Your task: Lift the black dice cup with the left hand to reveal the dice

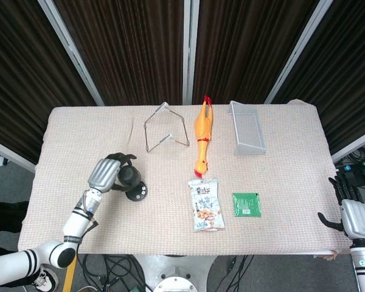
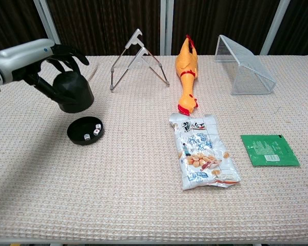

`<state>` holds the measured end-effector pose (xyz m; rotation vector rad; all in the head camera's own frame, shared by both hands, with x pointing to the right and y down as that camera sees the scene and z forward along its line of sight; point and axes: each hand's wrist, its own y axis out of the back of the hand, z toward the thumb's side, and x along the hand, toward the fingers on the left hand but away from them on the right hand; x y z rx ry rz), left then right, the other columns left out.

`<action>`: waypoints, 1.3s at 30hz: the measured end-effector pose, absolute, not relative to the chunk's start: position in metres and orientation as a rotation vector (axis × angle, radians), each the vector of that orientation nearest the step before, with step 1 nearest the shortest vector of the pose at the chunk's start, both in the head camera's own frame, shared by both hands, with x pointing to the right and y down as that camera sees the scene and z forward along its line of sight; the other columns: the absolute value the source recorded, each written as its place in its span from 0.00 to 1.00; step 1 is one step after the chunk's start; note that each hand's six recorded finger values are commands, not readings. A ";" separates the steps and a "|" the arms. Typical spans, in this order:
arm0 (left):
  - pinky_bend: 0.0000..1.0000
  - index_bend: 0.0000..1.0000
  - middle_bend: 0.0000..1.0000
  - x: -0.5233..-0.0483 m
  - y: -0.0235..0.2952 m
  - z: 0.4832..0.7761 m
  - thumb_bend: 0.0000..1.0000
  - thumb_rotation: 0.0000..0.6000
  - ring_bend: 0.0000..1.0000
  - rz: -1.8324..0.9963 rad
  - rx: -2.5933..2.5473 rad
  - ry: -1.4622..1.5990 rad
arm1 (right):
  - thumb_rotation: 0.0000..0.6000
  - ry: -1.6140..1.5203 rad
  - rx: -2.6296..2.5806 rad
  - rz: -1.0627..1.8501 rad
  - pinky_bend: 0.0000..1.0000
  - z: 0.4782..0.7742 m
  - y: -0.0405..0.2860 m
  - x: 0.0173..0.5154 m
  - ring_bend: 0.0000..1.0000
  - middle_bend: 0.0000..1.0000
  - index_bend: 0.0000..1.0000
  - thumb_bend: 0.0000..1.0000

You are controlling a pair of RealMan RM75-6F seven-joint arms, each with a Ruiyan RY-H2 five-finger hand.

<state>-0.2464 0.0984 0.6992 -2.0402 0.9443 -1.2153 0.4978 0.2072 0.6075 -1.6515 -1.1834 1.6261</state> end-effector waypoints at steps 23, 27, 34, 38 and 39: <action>0.14 0.17 0.16 -0.316 0.067 0.714 0.07 1.00 0.05 -1.377 -1.861 0.978 | 1.00 -1.185 -1.617 1.576 0.00 0.590 0.203 0.494 0.00 0.00 0.00 0.17; 0.14 0.17 0.16 -0.327 0.059 0.684 0.07 1.00 0.05 -1.330 -1.790 1.042 | 1.00 -1.182 -1.607 1.545 0.00 0.580 0.203 0.494 0.00 0.00 0.00 0.16; 0.22 0.17 0.16 -0.359 0.084 0.637 0.08 1.00 0.05 -1.335 -1.712 1.121 | 1.00 -1.130 -1.584 1.532 0.00 0.572 0.206 0.493 0.00 0.00 0.00 0.16; 0.21 0.17 0.16 -0.380 0.110 0.626 0.08 1.00 0.05 -1.371 -1.613 1.047 | 1.00 -1.052 -1.542 1.568 0.00 0.566 0.214 0.502 0.00 0.00 0.00 0.16; 0.20 0.17 0.16 -0.386 0.117 0.624 0.08 1.00 0.05 -1.382 -1.579 1.029 | 1.00 -1.041 -1.538 1.576 0.00 0.565 0.216 0.503 0.00 0.00 0.00 0.16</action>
